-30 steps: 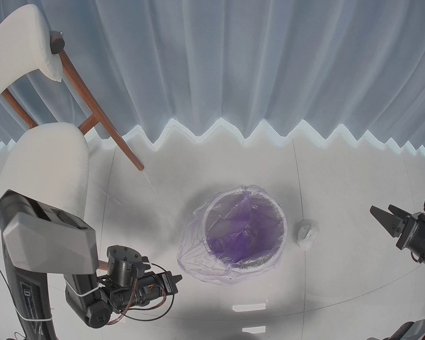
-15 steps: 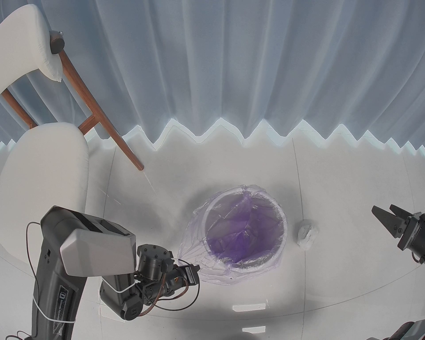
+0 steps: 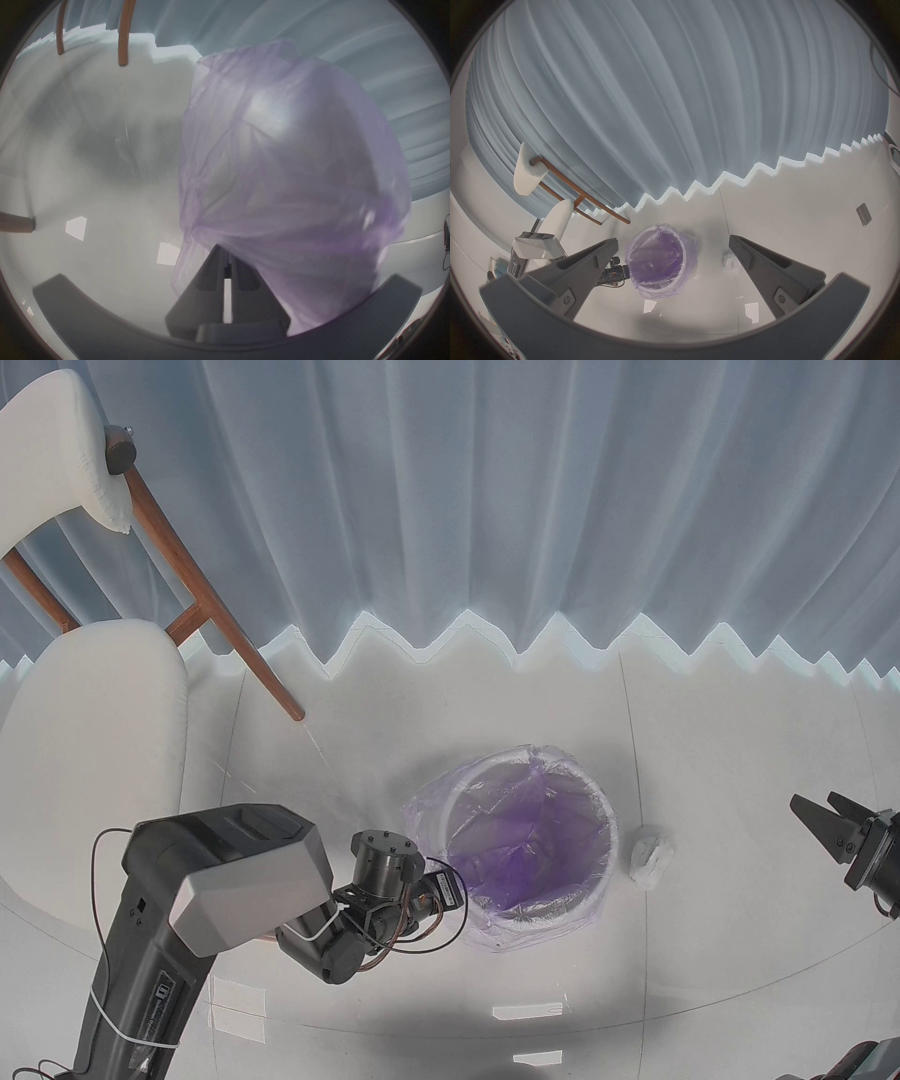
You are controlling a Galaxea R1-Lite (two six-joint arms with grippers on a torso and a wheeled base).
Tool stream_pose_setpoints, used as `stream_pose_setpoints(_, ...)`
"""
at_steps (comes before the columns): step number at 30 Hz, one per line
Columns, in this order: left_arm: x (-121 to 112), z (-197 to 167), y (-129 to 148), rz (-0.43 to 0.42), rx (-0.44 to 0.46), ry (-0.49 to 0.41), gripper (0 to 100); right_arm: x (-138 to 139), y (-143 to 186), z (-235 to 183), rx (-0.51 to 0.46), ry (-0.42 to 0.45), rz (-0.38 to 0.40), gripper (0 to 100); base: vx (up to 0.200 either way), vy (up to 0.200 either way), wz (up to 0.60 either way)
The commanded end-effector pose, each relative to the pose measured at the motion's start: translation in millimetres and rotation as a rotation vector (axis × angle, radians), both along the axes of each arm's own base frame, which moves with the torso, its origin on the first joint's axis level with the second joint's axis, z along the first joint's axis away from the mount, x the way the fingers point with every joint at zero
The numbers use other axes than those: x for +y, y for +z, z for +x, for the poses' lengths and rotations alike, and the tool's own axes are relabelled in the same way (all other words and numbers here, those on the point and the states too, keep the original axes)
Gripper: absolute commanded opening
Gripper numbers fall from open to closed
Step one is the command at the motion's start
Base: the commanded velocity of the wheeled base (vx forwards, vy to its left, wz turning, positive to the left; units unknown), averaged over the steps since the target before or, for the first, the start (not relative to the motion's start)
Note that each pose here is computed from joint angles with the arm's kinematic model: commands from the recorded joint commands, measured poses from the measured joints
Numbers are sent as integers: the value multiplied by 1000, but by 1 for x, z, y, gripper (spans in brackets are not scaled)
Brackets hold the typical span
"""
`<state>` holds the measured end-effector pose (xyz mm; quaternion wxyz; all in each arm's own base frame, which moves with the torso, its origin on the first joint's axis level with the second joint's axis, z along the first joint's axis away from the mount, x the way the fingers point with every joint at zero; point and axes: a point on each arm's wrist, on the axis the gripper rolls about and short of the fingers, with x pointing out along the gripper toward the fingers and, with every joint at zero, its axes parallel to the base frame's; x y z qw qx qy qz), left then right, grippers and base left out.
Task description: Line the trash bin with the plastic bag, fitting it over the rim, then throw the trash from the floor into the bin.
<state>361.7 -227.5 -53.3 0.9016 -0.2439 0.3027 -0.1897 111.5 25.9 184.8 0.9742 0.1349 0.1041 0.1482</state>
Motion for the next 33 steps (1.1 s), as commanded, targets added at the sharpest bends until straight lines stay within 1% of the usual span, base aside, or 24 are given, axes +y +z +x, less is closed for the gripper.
stream_pose_setpoints(1,-12,7,-17,9,13,-4,0,-1,0,-3,-8,-2,2,100,0,0,0)
stream_pose_setpoints(9,-18,-8,-20,16,34,-12,0,-2,-3,-5,-2,-14,-1,100,0,0,0)
stream_pose_setpoints(10,-16,-11,-16,12,22,-7,0,-2,-3,-5,-1,-14,-2,100,0,0,0)
stream_pose_setpoints(13,-12,-17,16,-33,-42,-7,0,-2,-6,-6,8,-15,-4,100,0,0,0)
stream_pose_setpoints(14,-12,-17,16,-33,-42,-7,0,-2,-6,-6,8,-15,-4,100,0,0,0)
stream_pose_setpoints(15,-8,-24,30,-40,-52,-9,0,-2,-9,-7,16,-17,-6,100,0,0,0)
stream_pose_setpoints(16,-1,-34,49,-49,-63,-11,0,-3,-11,-10,17,-17,-6,100,0,0,0)
stream_pose_setpoints(20,18,-70,90,-65,-76,-19,0,-3,-17,-13,35,-17,-10,100,0,0,0)
stream_pose_setpoints(21,24,-77,98,-77,-84,-16,0,-3,-18,-13,38,-17,-11,100,0,0,0)
stream_pose_setpoints(23,42,-103,123,-117,-123,-5,0,-3,-20,-13,44,-18,-12,100,0,0,0)
stream_pose_setpoints(24,49,-112,132,-134,-145,1,0,-3,-20,-13,46,-18,-12,100,0,0,0)
stream_pose_setpoints(25,49,-112,132,-134,-145,1,0,-3,-20,-13,46,-18,-12,100,0,0,0)
stream_pose_setpoints(26,68,-133,155,-172,-210,29,0,-4,-22,-14,50,-21,-13,100,0,0,0)
stream_pose_setpoints(27,71,-136,158,-177,-220,33,0,-4,-23,-14,52,-21,-13,100,0,0,0)
stream_pose_setpoints(28,84,-146,172,-200,-266,68,0,-4,-26,-17,55,-21,-14,100,0,0,0)
stream_pose_setpoints(29,86,-147,173,-200,-269,74,0,-5,-26,-17,56,-21,-14,100,0,0,0)
stream_pose_setpoints(30,105,-157,186,-214,-319,150,0,-6,-35,-23,72,-21,-19,100,0,0,0)
stream_pose_setpoints(31,112,-162,190,-219,-336,178,0,-6,-40,-26,83,-21,-21,100,0,0,0)
stream_pose_setpoints(33,131,-175,207,-250,-406,245,0,-8,-54,-35,116,-13,-36,100,0,0,0)
